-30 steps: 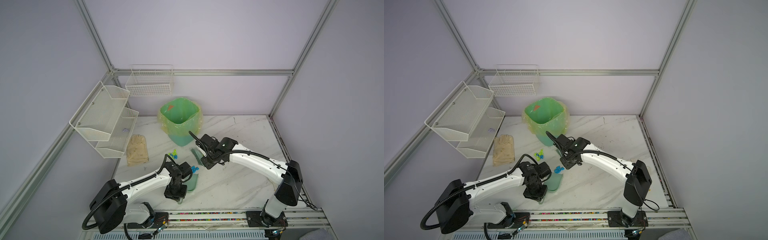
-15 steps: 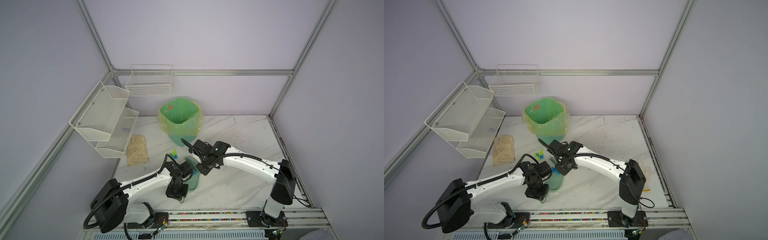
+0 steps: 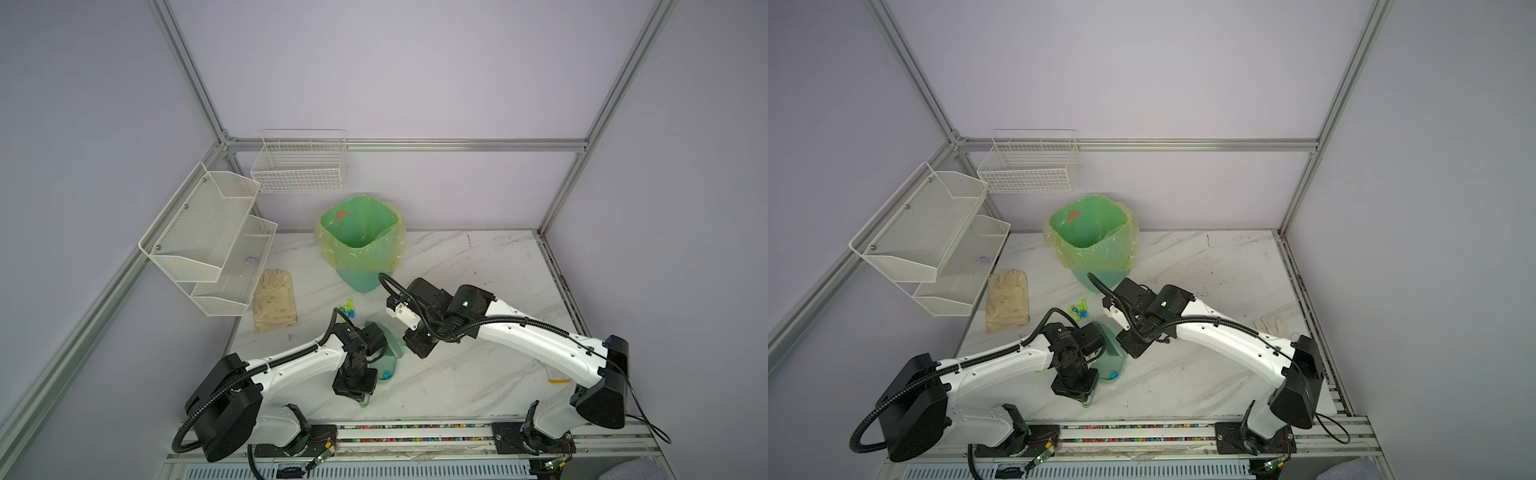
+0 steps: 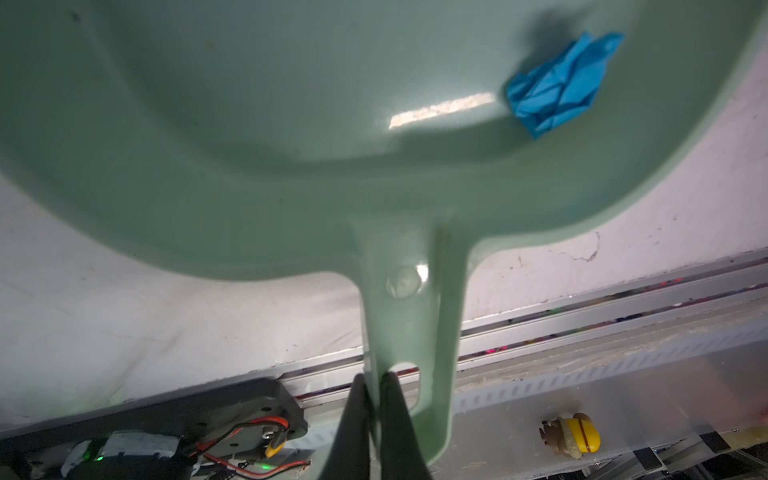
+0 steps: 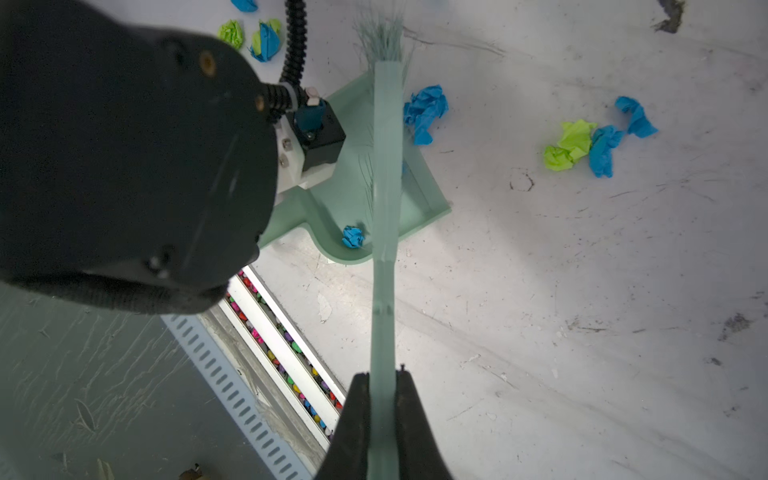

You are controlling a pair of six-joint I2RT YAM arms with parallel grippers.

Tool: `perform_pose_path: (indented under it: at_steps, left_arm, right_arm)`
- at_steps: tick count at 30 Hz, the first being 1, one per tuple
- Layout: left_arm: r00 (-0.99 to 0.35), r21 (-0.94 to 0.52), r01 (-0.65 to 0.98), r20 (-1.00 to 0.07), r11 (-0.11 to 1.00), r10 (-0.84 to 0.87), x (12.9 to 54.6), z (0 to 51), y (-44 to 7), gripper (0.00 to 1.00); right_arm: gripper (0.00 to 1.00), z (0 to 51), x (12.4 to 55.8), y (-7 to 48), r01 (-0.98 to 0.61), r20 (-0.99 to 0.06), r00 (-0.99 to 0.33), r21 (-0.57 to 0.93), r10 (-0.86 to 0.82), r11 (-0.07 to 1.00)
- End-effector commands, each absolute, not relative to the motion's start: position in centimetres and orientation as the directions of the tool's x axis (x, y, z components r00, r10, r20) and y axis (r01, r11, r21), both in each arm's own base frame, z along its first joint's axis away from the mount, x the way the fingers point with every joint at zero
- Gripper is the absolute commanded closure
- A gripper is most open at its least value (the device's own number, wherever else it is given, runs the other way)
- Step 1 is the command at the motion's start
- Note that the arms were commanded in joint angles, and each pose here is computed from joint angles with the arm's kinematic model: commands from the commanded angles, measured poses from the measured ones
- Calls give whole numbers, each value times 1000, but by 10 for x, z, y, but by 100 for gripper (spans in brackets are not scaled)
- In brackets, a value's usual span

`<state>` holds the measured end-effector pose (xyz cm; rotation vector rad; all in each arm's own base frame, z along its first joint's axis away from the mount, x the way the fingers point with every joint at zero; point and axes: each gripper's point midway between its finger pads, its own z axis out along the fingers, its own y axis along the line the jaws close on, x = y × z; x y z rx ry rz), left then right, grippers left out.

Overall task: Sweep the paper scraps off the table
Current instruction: 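Sweep the brush with the right gripper toward the dustpan mouth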

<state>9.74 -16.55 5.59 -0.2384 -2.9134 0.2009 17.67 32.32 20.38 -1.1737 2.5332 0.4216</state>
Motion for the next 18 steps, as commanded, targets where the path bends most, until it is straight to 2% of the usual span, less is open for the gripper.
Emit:
perform_pose_path:
  at_steps: [1,6,10,14,18]
  left_arm:
    - [-955,-198,146,228,969,190,88,53,-170,100]
    - [-957,-197,139,226,970,183,88,52,-169,100]
    - [-957,-185,135,228,973,177,87,50,-164,100]
    - [-957,-170,131,234,977,169,85,47,-159,100]
    - [-963,-162,120,222,979,155,88,47,-156,100]
  right_arm:
    - [100,213,208,316,-722,-451,-617,1,-644,692]
    - [100,207,241,347,-699,-517,-598,-37,-612,714]
    - [100,194,259,360,-705,-505,-568,-107,-649,701]
    - [100,182,267,372,-732,-502,-529,-137,-684,667]
    - [100,171,256,381,-789,-481,-499,-91,-720,608]
